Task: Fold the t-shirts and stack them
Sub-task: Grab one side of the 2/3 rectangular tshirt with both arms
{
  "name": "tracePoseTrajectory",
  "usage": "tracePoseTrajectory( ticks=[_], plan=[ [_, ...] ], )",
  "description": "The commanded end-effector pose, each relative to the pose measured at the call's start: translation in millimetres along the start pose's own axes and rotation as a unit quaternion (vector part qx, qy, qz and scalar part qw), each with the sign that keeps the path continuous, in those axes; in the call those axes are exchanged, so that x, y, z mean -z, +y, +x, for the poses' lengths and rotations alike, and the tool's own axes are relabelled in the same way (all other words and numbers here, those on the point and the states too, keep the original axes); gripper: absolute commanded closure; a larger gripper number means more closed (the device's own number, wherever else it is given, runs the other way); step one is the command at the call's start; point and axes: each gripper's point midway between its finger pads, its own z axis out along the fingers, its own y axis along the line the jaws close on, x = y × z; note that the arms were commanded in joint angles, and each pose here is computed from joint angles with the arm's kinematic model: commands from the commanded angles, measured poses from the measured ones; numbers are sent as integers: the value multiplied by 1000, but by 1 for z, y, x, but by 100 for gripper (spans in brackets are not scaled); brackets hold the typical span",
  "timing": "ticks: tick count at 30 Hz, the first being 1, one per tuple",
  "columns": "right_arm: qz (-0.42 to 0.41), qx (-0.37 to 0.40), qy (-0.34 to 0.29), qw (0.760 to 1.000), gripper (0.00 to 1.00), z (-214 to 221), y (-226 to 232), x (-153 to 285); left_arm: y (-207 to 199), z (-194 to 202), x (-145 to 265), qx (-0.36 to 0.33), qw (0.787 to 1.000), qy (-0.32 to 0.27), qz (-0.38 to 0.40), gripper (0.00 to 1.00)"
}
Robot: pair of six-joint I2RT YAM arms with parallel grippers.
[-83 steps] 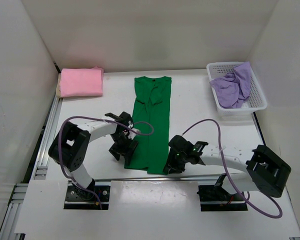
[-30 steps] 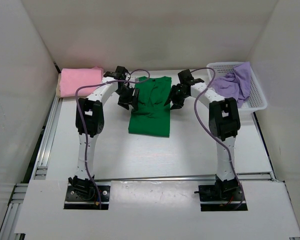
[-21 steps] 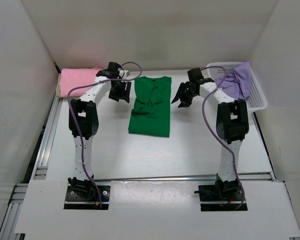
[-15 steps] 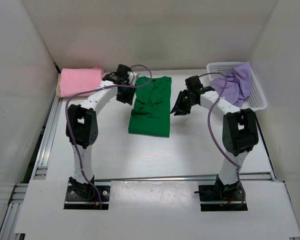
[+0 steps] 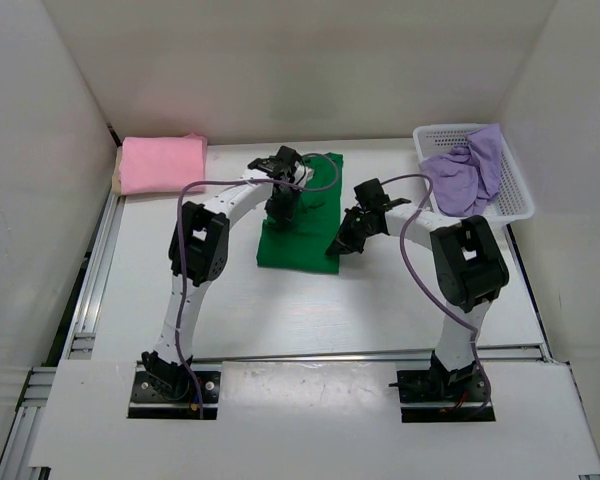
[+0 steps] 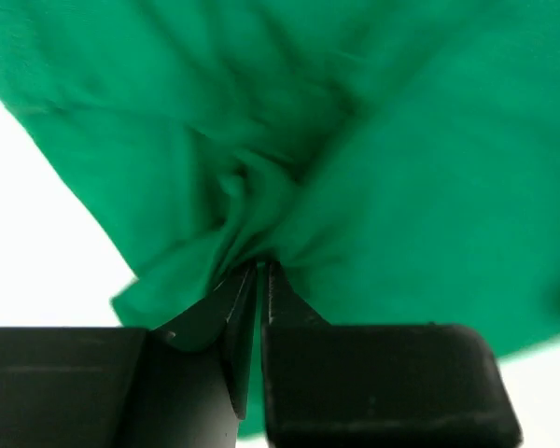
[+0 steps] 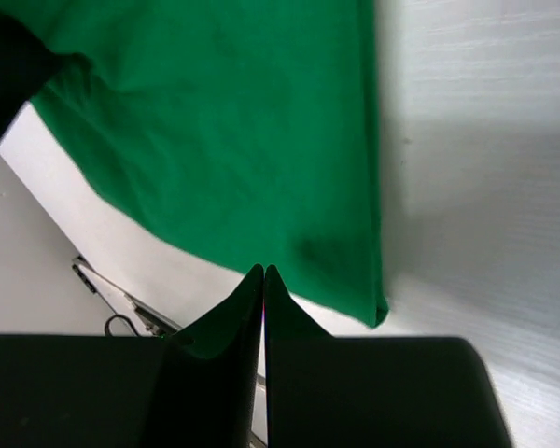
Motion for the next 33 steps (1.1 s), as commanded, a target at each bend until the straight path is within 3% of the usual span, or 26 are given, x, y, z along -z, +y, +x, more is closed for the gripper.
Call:
tracePoseTrajectory(
  ticks=[1,3,8,12,16,17,18,21,22,25,26,29,33],
  plan=[
    [15,-26,9,1000,96,4,-12,-10,32,-31,8,5,996,-50,-80,80],
    [32,-37,10,999,96,3,-22,-11,41,-49,6,4,990,-77,-115,79],
    [68,-17,11,997,96,8,-43,-11,67,-81,17,16,973,-122,-193,65],
    [72,2,10,997,96,7,-43,-7,68,-102,41,22,967,-159,-199,36],
    [63,18,2,998,96,3,-35,-1,61,-110,70,23,965,-187,-184,21],
    [63,18,2,998,93,4,-34,1,68,-108,77,28,964,-188,-188,18],
    [60,20,-2,998,83,3,-31,4,61,-110,96,27,964,-202,-173,17],
    [55,25,5,998,60,13,-30,7,75,-78,116,42,973,-184,-135,14],
    [55,25,5,998,51,13,-30,7,87,-48,105,54,980,-148,-125,13],
    [31,35,20,999,48,26,-15,1,87,-2,109,75,989,-104,-72,13],
    [33,25,27,999,48,28,-18,-5,84,30,93,81,993,-62,-59,13],
    [39,9,42,998,48,33,-23,-17,69,73,75,95,995,-10,-8,13],
    [32,-6,59,998,48,36,-22,-23,56,85,61,93,995,14,18,13]
  ],
)
